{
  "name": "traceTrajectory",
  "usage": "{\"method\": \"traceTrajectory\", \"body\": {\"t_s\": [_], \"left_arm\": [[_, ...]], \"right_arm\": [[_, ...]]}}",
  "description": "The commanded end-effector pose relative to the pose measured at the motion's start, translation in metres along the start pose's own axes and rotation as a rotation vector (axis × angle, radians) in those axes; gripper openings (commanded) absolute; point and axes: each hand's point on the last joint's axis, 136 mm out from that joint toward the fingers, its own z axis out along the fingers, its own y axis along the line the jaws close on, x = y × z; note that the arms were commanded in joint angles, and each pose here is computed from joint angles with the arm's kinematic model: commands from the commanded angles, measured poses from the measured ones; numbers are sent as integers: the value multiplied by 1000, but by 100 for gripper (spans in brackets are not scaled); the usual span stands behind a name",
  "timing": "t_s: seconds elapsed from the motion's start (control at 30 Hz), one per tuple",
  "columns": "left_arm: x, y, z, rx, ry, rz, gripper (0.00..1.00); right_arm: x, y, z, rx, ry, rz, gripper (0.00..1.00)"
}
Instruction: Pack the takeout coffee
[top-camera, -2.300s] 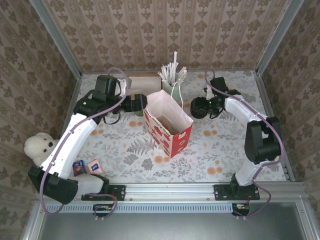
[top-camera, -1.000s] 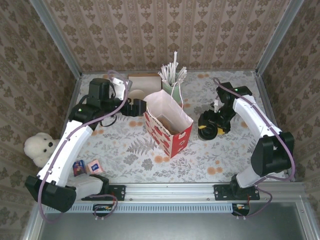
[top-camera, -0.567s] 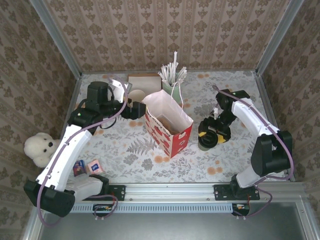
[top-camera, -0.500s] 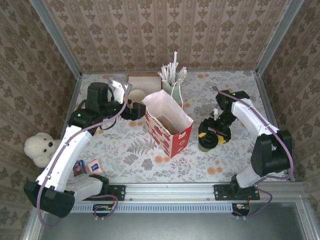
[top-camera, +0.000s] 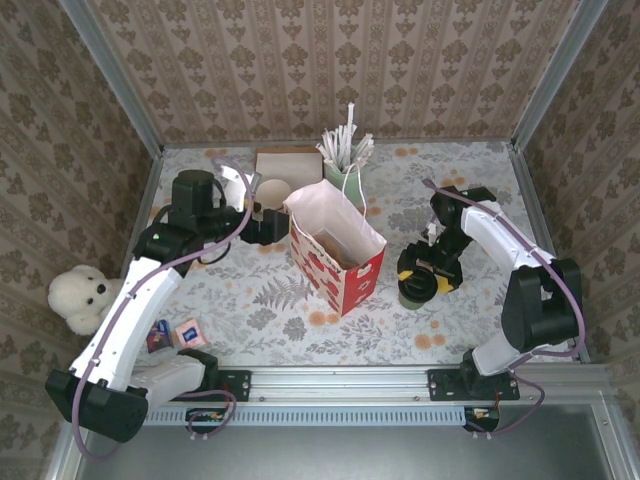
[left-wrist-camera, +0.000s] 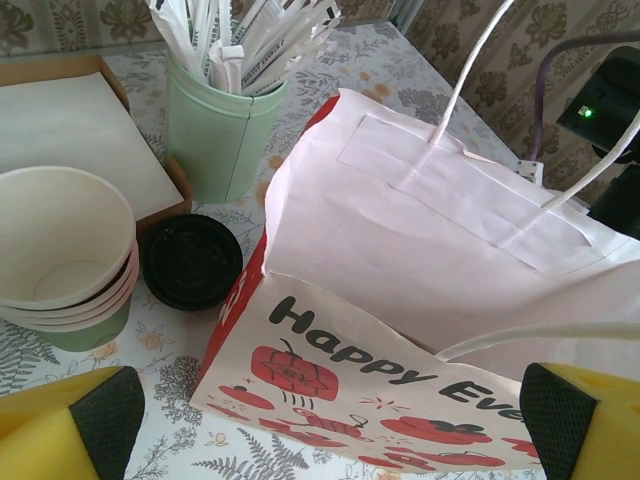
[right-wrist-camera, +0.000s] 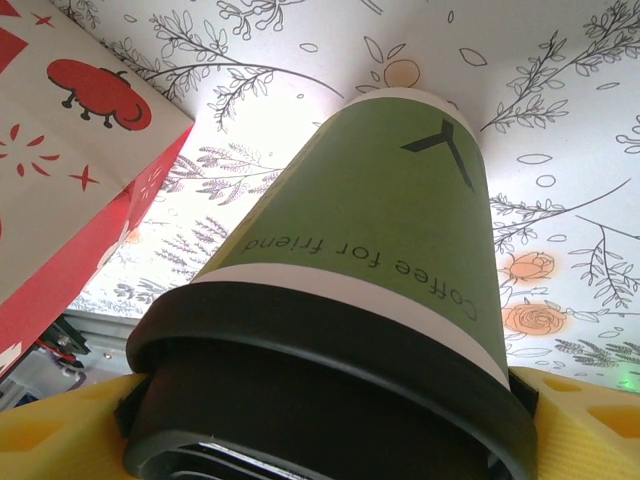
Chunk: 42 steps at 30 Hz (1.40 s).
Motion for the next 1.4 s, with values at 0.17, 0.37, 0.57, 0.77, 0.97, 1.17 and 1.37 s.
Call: {"method": "traceTrajectory", "body": {"t_s": [0.17,0.37,0.57,0.77,0.97,1.17,1.37], "left_arm": [[-5,1,-2,1,-29,24,100],[-9,0,-5,-4,-36,35,100],[-3,11,-4,-57,-27,27,100],[1,20,-4,-103,-13,23,100],[6,23,-1,-114,2,18,100],[11,26,-2,-125,7,16,100],[12,26,0,-125,9,19,100]], "right_arm": [[-10,-6,-1,41,-64,-1,95],[-14,-2,-12,82,-159,-42,100],[-9,-4,-31,205,-301,-74,100],[0,-1,-36,263,-375,-32,100],[7,16,-29,190,-334,-30,100],[15,5,-19,292,-236,-22,100],[16,9,-15,318,-207,-39,100]]}}
